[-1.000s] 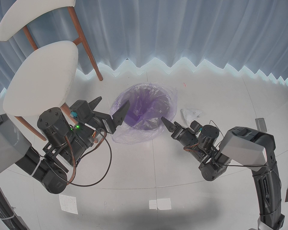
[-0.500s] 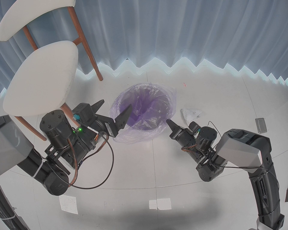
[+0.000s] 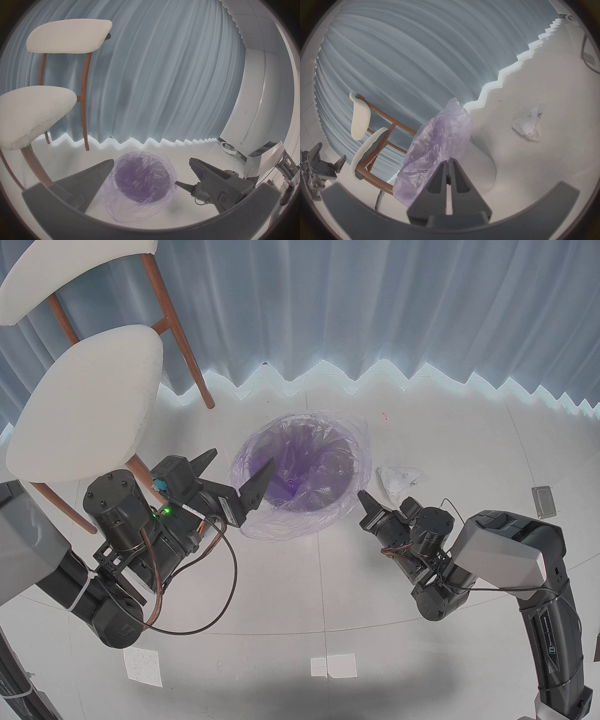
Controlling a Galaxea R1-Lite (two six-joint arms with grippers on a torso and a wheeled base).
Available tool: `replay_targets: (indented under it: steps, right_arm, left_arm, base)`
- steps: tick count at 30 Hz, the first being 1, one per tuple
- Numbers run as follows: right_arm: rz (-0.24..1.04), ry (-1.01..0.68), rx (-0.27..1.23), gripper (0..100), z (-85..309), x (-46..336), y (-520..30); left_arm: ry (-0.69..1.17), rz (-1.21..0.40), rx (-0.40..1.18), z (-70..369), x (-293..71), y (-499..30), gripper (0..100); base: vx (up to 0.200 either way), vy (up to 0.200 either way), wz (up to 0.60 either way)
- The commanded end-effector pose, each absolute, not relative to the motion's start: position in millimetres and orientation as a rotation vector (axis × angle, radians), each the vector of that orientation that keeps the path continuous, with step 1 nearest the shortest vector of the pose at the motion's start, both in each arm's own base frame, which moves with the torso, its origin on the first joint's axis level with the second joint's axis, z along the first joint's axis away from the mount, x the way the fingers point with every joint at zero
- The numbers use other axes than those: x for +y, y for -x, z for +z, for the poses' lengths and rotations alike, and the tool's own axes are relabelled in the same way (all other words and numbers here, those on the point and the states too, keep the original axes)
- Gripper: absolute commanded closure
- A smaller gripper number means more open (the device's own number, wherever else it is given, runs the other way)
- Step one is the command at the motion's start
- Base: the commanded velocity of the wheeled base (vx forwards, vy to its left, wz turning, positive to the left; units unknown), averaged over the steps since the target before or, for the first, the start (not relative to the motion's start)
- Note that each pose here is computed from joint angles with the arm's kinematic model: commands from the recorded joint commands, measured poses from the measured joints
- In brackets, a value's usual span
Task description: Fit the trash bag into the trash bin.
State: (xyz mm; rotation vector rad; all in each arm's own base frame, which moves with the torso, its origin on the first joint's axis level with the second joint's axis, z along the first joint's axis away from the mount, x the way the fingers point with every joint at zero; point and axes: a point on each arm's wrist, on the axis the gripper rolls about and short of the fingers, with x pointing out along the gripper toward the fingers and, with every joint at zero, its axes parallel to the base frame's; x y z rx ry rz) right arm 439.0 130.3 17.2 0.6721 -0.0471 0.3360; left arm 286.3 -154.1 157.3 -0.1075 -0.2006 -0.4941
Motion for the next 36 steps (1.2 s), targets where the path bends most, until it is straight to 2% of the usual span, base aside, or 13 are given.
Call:
replay_targets:
  steps: [1, 8, 16, 36]
  right_arm:
    - [0.328, -0.670, -0.043, 100, 14.3, 127.1, -437.6]
    - [0.300, -0.641, 0.025, 100, -13.8, 126.4, -440.3]
    - [0.272, -0.622, 0.035, 100, -42.0, 119.9, -454.2]
    - [0.227, -0.623, 0.057, 100, -76.1, 106.7, -471.1]
  left_arm:
    - [0.108, -0.493, -0.200, 157.1, -154.0, -286.3, 0]
    - [0.107, -0.495, -0.194, 155.6, -154.3, -285.8, 0]
    - [0.104, -0.499, -0.186, 153.2, -156.0, -285.7, 0]
    - [0.086, -0.502, -0.176, 149.7, -156.8, -284.0, 0]
  base:
    - [0.000, 0.000, 0.00]
    - [0.000, 0.000, 0.00]
    - [0.000, 0.000, 0.00]
    - [0.000, 0.000, 0.00]
